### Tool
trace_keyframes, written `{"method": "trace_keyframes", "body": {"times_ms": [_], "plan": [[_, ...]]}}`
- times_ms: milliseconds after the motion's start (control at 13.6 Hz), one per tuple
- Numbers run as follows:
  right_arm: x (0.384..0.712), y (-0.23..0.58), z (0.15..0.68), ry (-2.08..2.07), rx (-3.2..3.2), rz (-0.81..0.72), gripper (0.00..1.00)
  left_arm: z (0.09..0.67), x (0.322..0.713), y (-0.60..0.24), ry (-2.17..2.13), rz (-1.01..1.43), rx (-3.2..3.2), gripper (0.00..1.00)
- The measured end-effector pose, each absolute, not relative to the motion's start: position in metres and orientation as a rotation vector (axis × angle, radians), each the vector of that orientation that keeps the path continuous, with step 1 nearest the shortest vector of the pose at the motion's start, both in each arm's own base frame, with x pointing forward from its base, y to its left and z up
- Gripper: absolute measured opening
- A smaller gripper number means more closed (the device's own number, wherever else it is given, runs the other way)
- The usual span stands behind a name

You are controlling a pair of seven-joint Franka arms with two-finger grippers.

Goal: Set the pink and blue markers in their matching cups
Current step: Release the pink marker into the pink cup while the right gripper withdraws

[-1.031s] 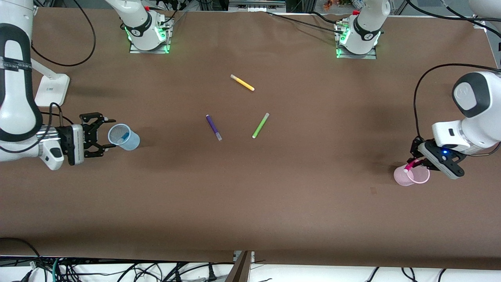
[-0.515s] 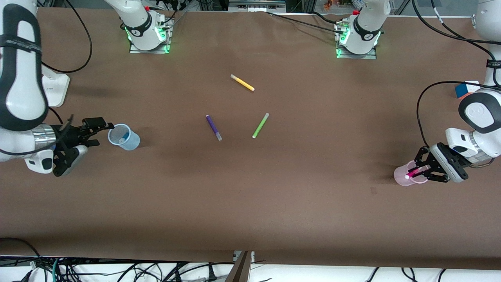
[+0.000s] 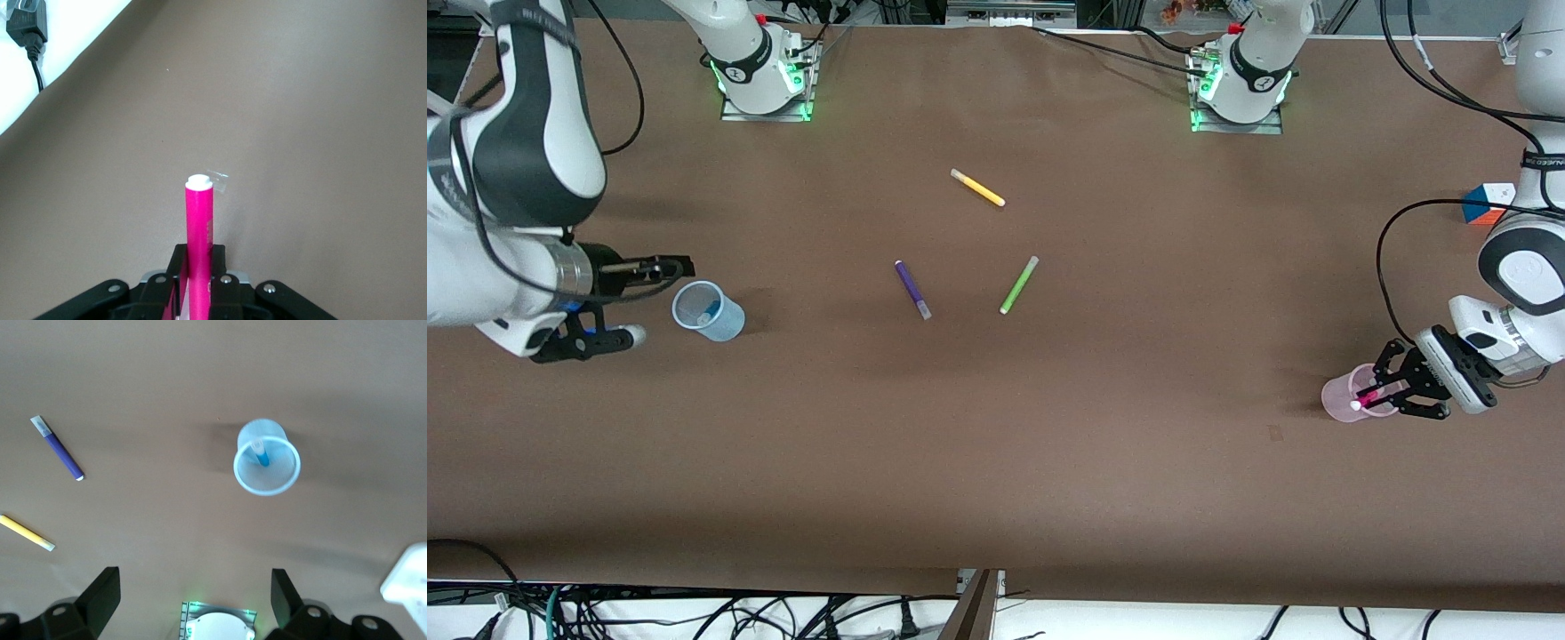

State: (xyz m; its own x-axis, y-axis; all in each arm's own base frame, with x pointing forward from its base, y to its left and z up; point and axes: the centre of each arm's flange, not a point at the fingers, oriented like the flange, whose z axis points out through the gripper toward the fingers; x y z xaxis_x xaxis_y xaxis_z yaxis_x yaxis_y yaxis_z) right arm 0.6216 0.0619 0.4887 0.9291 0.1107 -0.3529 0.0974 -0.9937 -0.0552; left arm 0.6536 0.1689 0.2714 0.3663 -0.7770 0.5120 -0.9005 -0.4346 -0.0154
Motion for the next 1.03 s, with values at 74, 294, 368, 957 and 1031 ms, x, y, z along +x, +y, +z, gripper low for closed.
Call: {"method": "trace_keyframes", "body": {"times_ms": [74,294,368,957,1031], "plan": [[0.609,0.059,0.505,-0.150,-3.061,0.532,1.00,0.270,0.654,0.170,-1.489,0.664,2.362,0.18],[0.571,0.043,0.561,-0.122,-3.098,0.393,1.00,0.273,0.656,0.171,-1.492,0.672,2.363,0.41],[0.559,0.035,0.582,-0.109,-3.125,0.332,1.00,0.273,0.656,0.173,-1.498,0.675,2.362,0.49],[0.515,-0.001,0.642,-0.012,-3.185,0.169,1.00,0.356,0.661,0.145,-1.114,0.487,2.508,1.00],[0.515,-0.002,0.640,-0.008,-3.180,0.183,1.00,0.381,0.659,0.128,-1.053,0.421,2.564,1.00]]}}
